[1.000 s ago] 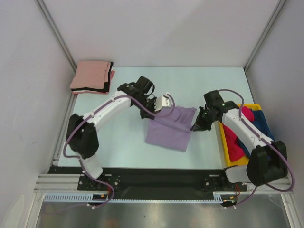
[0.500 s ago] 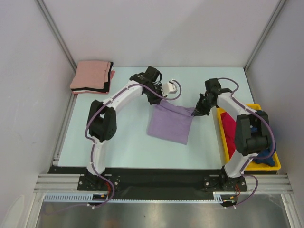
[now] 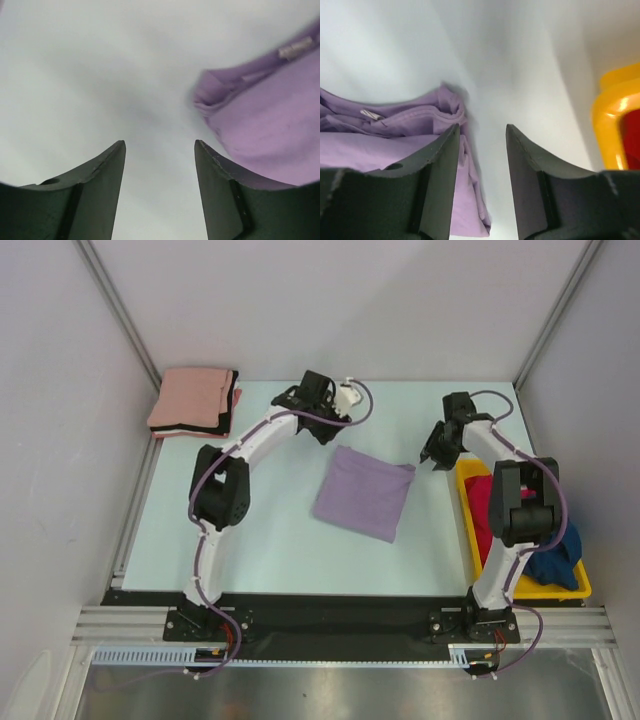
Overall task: Fold and stack the t-shirts
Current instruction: Fold the tshirt
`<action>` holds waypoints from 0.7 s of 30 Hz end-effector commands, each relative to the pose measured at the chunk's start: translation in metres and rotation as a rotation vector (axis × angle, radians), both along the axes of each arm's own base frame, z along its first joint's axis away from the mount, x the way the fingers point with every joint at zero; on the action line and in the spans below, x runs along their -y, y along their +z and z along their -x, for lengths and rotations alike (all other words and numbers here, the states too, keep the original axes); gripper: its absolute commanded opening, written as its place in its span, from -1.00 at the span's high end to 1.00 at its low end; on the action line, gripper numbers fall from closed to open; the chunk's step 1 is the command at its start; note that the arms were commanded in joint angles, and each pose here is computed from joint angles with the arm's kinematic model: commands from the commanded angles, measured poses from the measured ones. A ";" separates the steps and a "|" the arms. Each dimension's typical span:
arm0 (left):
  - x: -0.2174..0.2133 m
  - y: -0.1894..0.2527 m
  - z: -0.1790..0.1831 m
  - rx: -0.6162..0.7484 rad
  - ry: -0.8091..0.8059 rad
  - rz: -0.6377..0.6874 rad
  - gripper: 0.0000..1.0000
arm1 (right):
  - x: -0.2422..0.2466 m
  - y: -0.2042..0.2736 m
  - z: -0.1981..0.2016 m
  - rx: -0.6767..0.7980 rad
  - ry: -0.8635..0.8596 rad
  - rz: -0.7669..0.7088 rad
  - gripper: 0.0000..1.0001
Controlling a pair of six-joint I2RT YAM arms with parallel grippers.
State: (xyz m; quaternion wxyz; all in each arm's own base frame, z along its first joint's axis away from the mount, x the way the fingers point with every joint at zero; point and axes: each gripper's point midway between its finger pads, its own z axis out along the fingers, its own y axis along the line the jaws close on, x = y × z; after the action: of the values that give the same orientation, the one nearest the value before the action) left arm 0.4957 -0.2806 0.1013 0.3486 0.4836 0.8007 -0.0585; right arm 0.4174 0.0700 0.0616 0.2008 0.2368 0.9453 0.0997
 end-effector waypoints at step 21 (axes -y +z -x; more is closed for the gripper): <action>0.022 -0.027 -0.012 -0.190 0.283 0.333 -0.20 | -0.044 -0.009 -0.013 0.126 0.058 -0.022 0.42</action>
State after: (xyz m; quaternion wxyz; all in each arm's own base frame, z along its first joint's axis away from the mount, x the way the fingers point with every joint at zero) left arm 0.4863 -0.3056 0.0773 0.3411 0.3287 0.8567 -0.2039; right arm 0.3912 0.1144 0.0323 0.2049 0.1961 0.9519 0.1158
